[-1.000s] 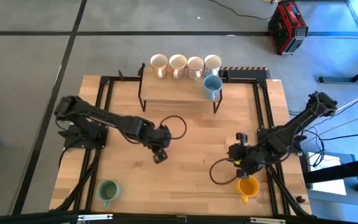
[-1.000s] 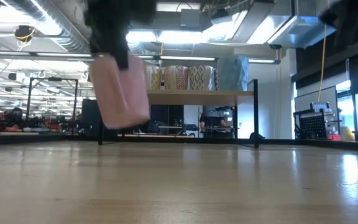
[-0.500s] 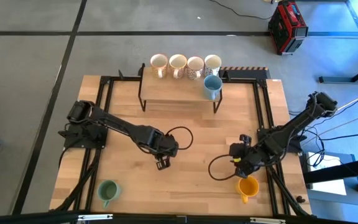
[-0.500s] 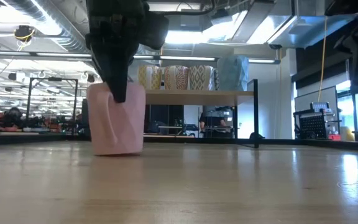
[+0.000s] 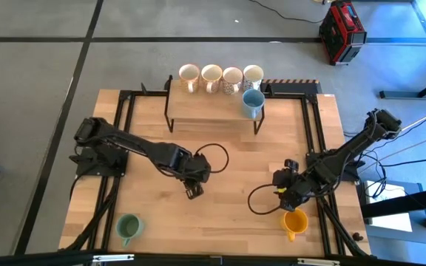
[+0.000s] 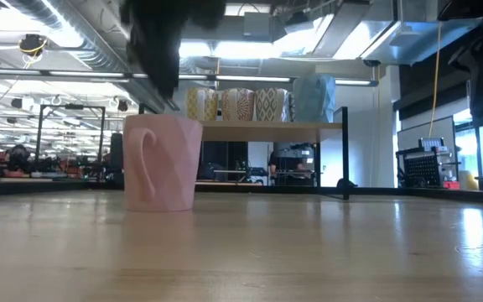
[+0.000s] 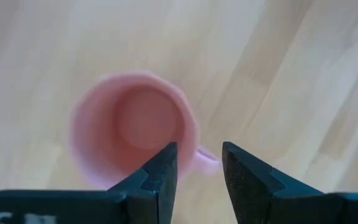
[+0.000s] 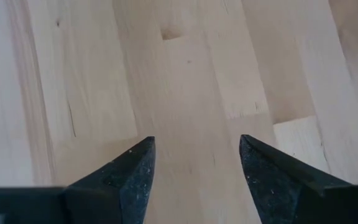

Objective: Place coffee mugs
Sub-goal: Put the pink mug on the shelf

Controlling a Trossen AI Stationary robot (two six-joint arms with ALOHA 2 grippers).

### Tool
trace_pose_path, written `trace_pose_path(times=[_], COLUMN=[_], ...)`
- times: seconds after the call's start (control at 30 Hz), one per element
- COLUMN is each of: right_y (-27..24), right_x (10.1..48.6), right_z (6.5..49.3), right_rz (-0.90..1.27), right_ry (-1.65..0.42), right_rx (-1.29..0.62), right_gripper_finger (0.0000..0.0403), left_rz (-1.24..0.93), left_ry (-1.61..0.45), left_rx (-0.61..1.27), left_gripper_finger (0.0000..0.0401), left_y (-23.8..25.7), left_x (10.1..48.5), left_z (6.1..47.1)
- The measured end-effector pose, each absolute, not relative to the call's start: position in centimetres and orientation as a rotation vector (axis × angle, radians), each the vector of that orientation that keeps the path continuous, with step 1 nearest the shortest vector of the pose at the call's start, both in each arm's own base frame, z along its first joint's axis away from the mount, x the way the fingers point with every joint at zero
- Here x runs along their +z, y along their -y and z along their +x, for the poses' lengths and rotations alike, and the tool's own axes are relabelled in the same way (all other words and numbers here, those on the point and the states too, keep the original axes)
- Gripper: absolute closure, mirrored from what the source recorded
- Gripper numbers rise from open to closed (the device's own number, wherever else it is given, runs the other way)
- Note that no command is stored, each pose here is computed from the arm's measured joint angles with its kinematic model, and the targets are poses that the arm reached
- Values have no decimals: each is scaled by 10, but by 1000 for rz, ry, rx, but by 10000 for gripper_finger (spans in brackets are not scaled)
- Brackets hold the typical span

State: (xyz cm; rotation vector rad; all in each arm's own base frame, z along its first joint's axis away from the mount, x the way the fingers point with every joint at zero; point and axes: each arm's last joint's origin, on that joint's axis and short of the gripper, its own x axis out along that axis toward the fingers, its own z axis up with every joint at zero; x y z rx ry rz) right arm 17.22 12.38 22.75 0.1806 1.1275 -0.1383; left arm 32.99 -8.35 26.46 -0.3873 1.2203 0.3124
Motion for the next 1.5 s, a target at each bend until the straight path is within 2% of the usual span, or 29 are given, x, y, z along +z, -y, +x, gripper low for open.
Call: trace_pose_path(times=[0.2,0.37,0.53,0.7,0.83,0.97,1.13,1.3,1.5], right_y=[-124,-123,-123,-122,-122,-122,-121,-120,-119], right_x=[228,227,228,228,227,227,227,222,217], right_z=[172,172,172,172,172,171,170,168,165], right_rz=[146,113,52,25,23,21,7,-21,9], right_ry=[-1129,-1129,-1115,-1114,-1128,-1142,-1149,-1159,-1205], right_rx=[-118,-104,-97,-84,-77,-72,-77,-75,-61], right_gripper_finger=[180,180,180,180,180,180,180,180,180], left_rz=[-474,-519,-491,-536,-583,-603,-585,-473,-427], left_ry=[-895,-608,-494,-548,-656,-659,-515,-532,-560], left_rx=[502,643,671,724,732,703,668,699,748], left_gripper_finger=[282,282,282,269,237,210,209,210,211], left_y=[121,172,187,173,162,165,182,192,191], left_x=[309,298,281,274,261,244,210,174,166], left_z=[304,274,265,272,276,274,269,273,276])
